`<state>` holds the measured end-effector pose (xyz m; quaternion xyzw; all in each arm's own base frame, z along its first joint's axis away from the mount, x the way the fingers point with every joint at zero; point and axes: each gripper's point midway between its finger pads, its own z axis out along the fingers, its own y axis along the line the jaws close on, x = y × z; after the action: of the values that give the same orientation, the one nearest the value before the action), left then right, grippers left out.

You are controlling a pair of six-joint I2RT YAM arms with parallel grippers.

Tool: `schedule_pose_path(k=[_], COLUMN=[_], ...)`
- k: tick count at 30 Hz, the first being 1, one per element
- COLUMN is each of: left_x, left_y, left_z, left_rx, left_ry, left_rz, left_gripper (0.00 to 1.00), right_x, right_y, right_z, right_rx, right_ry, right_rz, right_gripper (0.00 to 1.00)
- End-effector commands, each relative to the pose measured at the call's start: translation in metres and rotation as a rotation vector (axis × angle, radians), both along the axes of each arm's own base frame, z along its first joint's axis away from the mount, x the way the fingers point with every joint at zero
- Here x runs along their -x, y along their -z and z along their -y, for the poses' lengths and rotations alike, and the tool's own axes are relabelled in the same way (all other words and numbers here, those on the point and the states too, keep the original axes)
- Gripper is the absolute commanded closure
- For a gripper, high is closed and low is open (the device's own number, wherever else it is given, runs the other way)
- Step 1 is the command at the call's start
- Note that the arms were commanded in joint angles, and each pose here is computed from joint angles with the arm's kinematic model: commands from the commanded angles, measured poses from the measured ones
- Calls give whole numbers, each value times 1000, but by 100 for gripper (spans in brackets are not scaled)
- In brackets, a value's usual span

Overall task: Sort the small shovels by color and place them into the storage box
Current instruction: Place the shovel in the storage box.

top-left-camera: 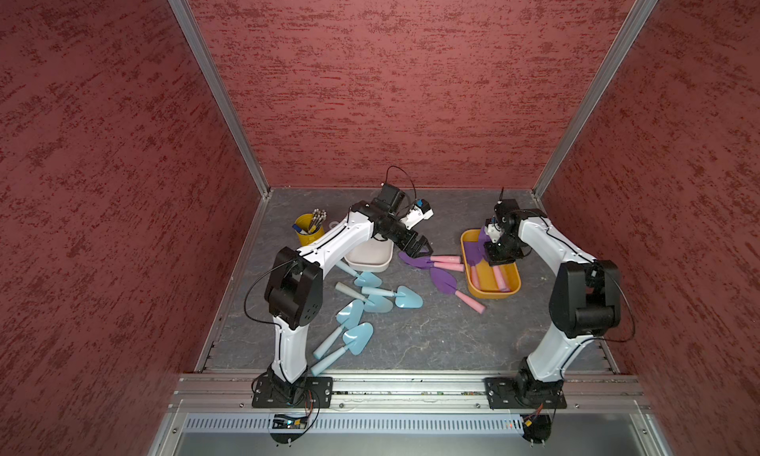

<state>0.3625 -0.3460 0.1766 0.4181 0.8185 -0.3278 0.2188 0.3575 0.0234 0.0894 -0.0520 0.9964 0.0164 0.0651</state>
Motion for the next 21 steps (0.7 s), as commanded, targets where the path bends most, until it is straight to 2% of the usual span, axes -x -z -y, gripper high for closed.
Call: schedule_pose_path(k=[1,9,21], left_x=[-9,-15,-12], left_y=[-2,-2,-2], left_z=[1,-4,-7], left_rx=[3,11,14], left_ry=[-15,-31,-37], left_rz=[17,11,6], left_gripper=[0,0,0], right_x=[-14,-18,-21], right_y=[-10,2,24], right_z=[-12,-28,-36], right_rx=[-84,-174,-222], right_ry=[40,89,105], right_rz=[39,-1,-46], right_gripper=[100,100,100])
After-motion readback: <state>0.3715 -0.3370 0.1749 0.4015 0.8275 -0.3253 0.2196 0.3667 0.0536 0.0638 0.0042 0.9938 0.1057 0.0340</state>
